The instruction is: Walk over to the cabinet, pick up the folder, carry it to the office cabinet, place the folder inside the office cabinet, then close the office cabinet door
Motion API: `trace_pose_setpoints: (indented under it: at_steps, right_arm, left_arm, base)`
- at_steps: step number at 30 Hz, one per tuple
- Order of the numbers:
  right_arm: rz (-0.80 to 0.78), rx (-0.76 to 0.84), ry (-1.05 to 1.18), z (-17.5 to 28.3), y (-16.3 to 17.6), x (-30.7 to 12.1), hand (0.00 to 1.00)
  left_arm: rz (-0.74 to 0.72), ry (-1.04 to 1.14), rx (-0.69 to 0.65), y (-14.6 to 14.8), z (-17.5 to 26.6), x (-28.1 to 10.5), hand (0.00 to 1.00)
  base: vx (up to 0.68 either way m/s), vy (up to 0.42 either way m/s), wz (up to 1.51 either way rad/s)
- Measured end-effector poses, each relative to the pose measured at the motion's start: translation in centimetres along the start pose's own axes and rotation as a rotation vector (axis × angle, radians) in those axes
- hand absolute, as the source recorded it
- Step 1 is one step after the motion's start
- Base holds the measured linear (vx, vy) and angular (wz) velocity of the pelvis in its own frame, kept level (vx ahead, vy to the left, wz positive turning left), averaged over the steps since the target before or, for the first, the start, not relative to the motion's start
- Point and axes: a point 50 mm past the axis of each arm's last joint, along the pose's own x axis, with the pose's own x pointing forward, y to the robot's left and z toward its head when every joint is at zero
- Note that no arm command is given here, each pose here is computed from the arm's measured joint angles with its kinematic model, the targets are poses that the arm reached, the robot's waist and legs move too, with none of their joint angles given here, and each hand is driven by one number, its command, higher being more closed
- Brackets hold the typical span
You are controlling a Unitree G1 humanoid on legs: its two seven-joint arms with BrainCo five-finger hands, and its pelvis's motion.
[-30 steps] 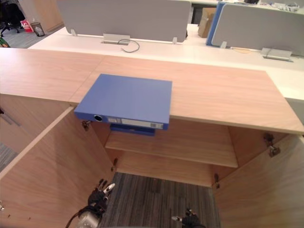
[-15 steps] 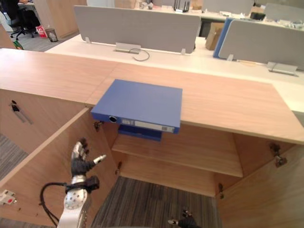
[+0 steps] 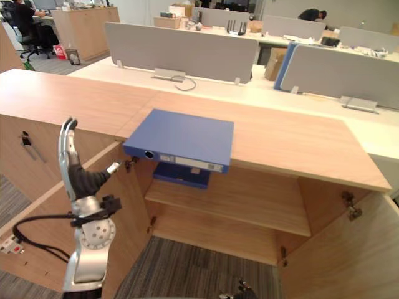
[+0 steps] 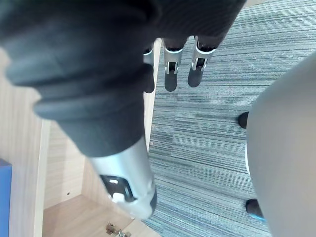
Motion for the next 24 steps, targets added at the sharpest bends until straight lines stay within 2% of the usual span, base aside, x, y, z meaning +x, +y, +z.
trace_pose_setpoints:
  at_steps: [3,8,11,24]
  right_arm:
    - [-0.003,-0.002,-0.003,0.0,-0.3,0.0,0.0]
    - [0.016,-0.006,-0.007,0.3,-0.2,0.1,0.0]
    - [0.023,-0.02,-0.008,0.4,-0.1,0.2,0.0]
    - [0.041,-0.046,-0.026,1.3,0.1,0.4,0.0]
  left_arm:
    - [-0.02,-0.023,0.069,-0.8,-0.3,0.6,0.0]
    - [-0.241,0.086,0.272,-3.2,-5.3,-1.0,0.0]
    - [-0.298,0.126,0.332,-3.4,-6.8,-1.5,0.0]
    - [-0.299,0.08,0.423,-3.2,-7.8,0.7,0.0]
  base:
    - [0.0,0.004,-0.14]
    - [-0.02,0.022,-0.15]
    - [-0.03,0.034,-0.1]
    - [0.0,0.005,-0.02]
